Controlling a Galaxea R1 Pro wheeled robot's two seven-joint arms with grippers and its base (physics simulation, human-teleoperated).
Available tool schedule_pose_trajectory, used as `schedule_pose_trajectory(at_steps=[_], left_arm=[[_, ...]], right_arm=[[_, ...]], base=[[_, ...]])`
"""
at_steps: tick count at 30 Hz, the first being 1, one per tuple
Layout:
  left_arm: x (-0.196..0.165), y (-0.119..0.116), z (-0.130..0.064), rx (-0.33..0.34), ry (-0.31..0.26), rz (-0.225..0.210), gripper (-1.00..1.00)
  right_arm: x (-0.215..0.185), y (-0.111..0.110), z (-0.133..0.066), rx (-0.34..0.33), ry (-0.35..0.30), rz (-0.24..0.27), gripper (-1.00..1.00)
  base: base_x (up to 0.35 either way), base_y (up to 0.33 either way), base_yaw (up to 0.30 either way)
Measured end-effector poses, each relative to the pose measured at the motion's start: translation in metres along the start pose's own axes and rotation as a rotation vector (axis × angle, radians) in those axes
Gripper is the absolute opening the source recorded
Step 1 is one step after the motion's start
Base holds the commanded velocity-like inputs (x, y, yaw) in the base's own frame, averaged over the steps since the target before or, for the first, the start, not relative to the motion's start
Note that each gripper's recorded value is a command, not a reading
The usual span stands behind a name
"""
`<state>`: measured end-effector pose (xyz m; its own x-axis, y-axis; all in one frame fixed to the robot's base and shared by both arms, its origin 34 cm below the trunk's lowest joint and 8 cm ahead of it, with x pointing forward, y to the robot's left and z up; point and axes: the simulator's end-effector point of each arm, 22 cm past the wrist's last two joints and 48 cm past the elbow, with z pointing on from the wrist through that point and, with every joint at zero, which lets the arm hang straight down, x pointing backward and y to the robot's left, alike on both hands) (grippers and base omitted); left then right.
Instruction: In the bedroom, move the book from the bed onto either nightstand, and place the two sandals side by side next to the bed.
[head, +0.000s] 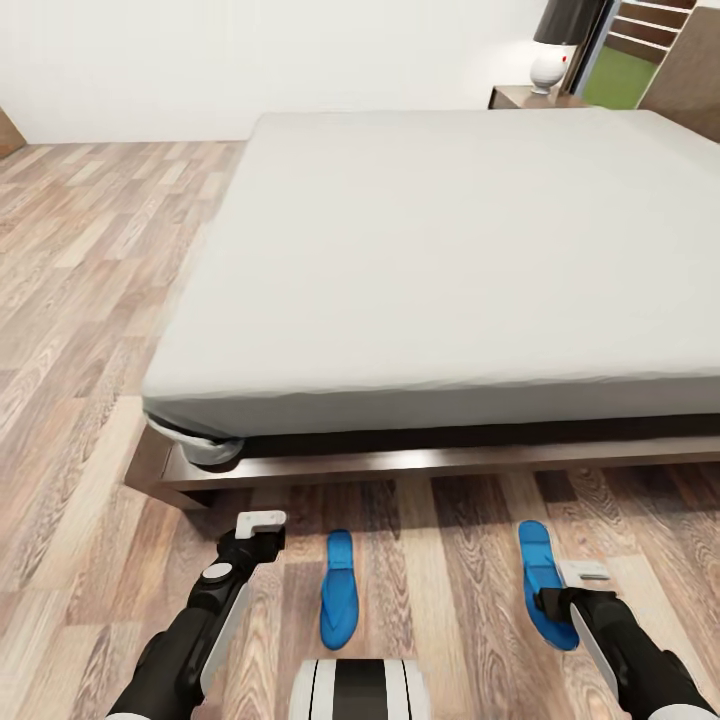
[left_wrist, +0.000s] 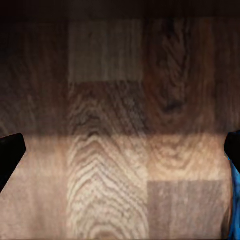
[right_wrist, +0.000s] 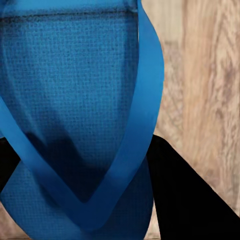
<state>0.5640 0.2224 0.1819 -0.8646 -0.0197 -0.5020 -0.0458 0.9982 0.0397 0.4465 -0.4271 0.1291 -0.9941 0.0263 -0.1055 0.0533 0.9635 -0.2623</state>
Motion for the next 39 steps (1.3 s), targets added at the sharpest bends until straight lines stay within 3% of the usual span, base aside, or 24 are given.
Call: schedule_pose_trajectory(at_steps=[39], left_arm=[[-0.0005, -0.0003, -0.0004, 0.000, -0.001, 0.001, 1.00]], right_arm=[[-0.0023, 0.0000, -0.0007, 0.000, -0.007, -0.001, -1.00]], base=[[0.000, 0.282, 0.035]])
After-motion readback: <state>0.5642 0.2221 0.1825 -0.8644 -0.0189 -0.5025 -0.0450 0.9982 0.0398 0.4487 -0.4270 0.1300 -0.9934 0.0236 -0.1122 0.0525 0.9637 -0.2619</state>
